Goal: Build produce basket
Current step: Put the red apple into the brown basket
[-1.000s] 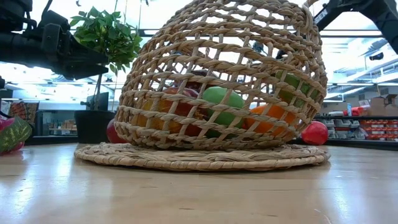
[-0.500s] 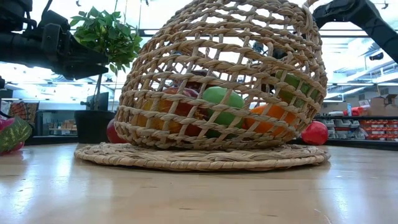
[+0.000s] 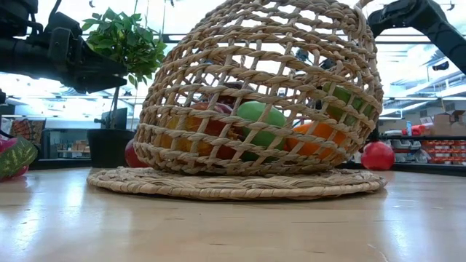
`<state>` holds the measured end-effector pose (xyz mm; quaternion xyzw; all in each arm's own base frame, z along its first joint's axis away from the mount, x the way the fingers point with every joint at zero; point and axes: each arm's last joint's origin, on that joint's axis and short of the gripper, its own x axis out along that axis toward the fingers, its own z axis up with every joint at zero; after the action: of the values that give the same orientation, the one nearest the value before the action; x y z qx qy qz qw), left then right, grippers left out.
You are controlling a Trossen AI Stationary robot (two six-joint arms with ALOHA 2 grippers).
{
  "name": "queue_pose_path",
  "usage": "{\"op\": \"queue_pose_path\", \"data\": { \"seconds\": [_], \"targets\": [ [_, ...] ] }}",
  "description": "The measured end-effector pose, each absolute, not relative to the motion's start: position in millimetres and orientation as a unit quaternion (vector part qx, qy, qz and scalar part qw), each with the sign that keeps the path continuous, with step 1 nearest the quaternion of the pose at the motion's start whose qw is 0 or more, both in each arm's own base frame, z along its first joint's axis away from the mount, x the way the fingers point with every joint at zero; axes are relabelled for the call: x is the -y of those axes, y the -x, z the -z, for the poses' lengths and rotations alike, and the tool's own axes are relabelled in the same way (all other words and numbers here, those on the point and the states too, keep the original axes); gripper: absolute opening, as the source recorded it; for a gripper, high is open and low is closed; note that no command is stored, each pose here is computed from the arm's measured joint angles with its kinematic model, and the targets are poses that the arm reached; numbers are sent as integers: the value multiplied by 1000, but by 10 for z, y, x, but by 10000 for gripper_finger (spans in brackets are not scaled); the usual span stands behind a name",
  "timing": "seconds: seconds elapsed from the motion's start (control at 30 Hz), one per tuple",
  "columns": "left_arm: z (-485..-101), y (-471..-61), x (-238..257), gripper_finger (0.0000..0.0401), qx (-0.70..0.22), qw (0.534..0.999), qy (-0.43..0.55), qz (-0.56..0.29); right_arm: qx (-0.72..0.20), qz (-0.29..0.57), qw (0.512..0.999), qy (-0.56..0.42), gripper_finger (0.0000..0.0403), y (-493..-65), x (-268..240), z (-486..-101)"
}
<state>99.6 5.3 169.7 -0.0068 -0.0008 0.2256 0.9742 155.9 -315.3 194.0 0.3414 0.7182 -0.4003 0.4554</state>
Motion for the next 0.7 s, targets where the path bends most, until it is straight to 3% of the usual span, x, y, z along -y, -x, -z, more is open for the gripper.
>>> {"op": "queue_pose_path", "data": {
  "seconds": [0.27, 0.43, 0.7],
  "targets": [
    [-1698, -996, -53, 398, 1, 974, 7, -226, -718, 366, 460, -374, 375, -1805, 2960, -1944],
    [-1698, -996, -53, 398, 1, 974, 7, -226, -699, 307, 489, -422, 375, -2048, 2795, -1945],
    [-1697, -996, -53, 398, 1, 974, 7, -226, -716, 261, 534, -366, 375, -2477, 2483, -2120]
  ]
}}
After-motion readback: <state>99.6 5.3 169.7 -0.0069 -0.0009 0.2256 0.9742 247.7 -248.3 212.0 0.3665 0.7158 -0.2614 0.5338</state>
